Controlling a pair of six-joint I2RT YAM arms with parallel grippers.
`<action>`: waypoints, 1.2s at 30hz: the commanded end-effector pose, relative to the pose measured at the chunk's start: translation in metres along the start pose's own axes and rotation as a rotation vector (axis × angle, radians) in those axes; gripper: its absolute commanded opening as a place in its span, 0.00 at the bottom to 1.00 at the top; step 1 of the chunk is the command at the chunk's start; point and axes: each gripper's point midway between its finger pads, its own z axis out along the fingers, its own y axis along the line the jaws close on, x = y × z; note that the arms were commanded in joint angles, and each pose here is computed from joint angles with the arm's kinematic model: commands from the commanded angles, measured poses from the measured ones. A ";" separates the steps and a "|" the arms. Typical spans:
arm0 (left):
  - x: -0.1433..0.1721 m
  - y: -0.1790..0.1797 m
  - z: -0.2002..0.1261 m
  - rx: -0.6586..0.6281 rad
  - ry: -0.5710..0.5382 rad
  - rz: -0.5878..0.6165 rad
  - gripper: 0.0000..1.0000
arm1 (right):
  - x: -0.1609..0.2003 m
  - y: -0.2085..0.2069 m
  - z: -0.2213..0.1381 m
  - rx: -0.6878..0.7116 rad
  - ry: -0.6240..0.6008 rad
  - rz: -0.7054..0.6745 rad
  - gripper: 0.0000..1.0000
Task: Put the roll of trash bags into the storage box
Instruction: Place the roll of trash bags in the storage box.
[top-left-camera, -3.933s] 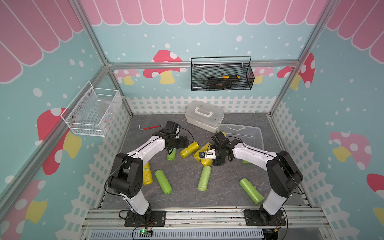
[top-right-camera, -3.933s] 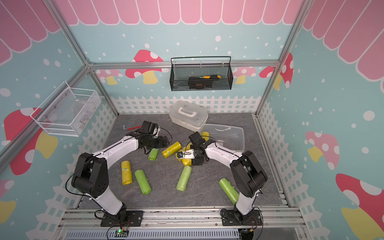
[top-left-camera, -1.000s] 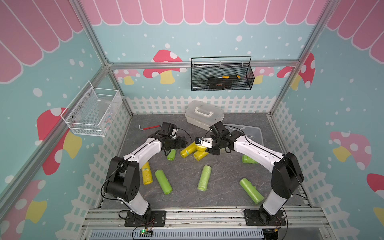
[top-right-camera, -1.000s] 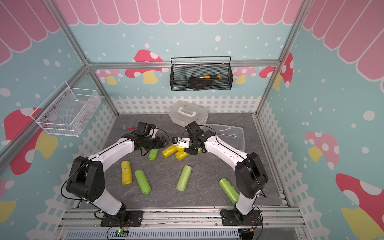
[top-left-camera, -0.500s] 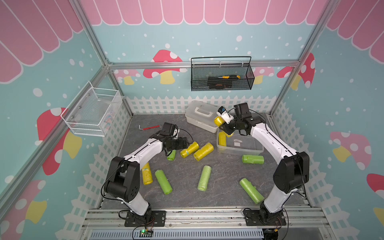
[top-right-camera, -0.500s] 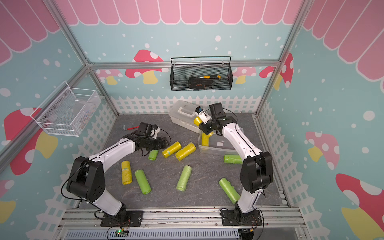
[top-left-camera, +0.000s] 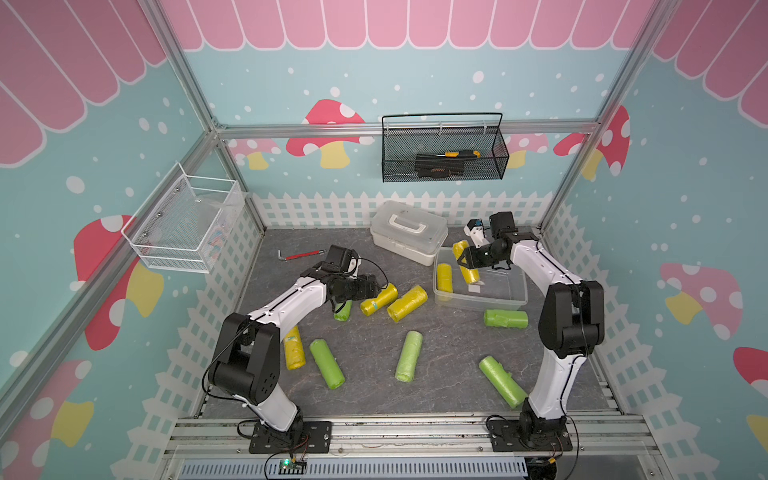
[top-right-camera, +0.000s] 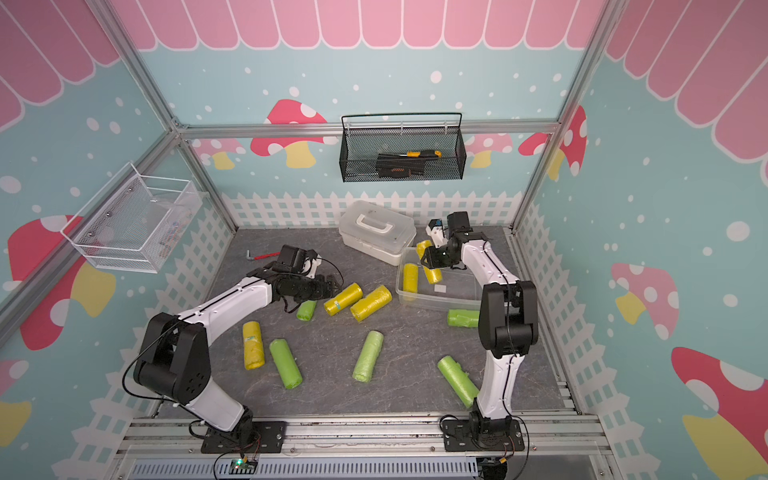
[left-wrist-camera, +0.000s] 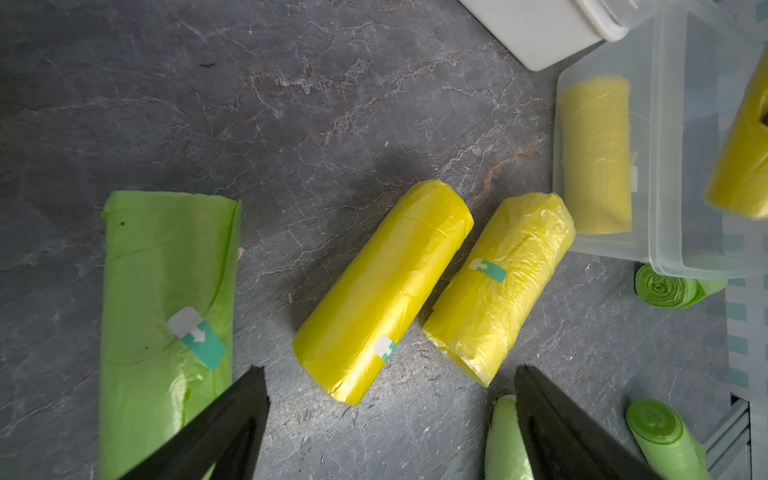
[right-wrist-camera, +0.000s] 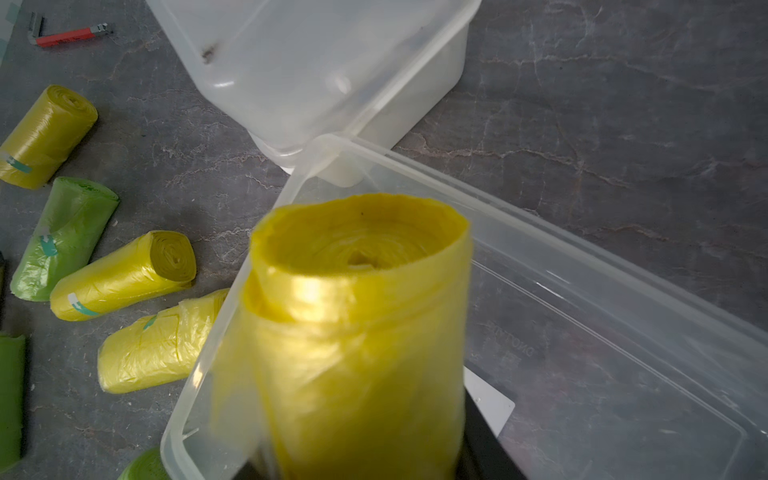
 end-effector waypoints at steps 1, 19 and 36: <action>-0.004 -0.006 -0.001 0.020 -0.010 0.003 0.94 | 0.011 0.004 0.005 -0.067 0.025 0.082 0.40; 0.001 -0.005 0.000 0.013 -0.002 0.001 0.94 | 0.063 -0.016 0.050 -0.102 0.161 0.263 0.40; 0.003 -0.003 -0.001 0.006 -0.005 0.000 0.94 | 0.054 -0.024 0.076 -0.168 0.115 0.441 0.47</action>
